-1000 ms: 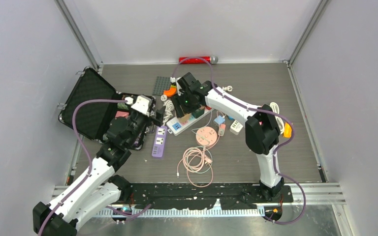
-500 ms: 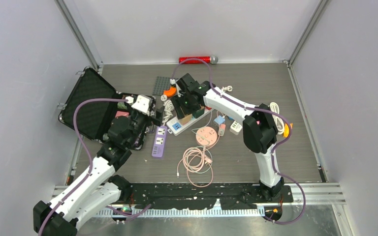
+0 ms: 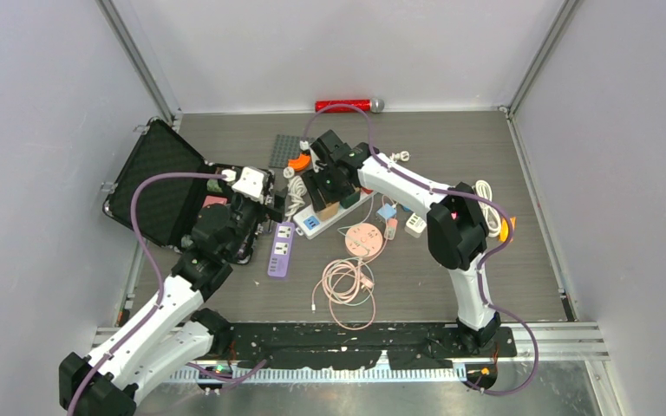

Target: Insert the plug

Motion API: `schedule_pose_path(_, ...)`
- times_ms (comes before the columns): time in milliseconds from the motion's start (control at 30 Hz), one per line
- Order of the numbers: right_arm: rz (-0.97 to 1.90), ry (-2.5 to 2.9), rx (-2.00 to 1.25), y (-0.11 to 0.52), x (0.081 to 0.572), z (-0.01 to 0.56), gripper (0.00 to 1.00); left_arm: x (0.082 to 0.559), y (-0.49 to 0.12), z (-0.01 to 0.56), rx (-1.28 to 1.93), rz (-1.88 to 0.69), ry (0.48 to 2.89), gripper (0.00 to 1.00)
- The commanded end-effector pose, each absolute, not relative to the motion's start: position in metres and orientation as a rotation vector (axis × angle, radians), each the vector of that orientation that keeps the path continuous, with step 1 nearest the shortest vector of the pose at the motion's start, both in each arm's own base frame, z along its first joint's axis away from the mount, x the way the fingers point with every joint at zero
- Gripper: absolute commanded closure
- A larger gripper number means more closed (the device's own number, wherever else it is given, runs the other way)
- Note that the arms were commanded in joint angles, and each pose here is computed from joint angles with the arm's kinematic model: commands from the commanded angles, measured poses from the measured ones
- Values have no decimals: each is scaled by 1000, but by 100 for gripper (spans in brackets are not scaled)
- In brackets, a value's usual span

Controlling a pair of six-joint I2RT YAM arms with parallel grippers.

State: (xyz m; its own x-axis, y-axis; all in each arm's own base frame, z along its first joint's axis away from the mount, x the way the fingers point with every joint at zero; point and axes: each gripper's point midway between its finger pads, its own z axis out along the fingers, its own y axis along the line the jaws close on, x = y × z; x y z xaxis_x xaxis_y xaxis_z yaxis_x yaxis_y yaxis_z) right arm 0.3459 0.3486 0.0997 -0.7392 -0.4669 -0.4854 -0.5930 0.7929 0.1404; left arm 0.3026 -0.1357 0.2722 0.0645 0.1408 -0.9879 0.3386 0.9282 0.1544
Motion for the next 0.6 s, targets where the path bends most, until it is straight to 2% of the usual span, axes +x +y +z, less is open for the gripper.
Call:
schedule_pose_path(0,403,2567,-831,353,344,95,95,305,-131,298,354,-138,1462,0)
schedule_pose_path(567,339,2595,-893,341,335,83,95,309,-130,294,357,-116,1477,0)
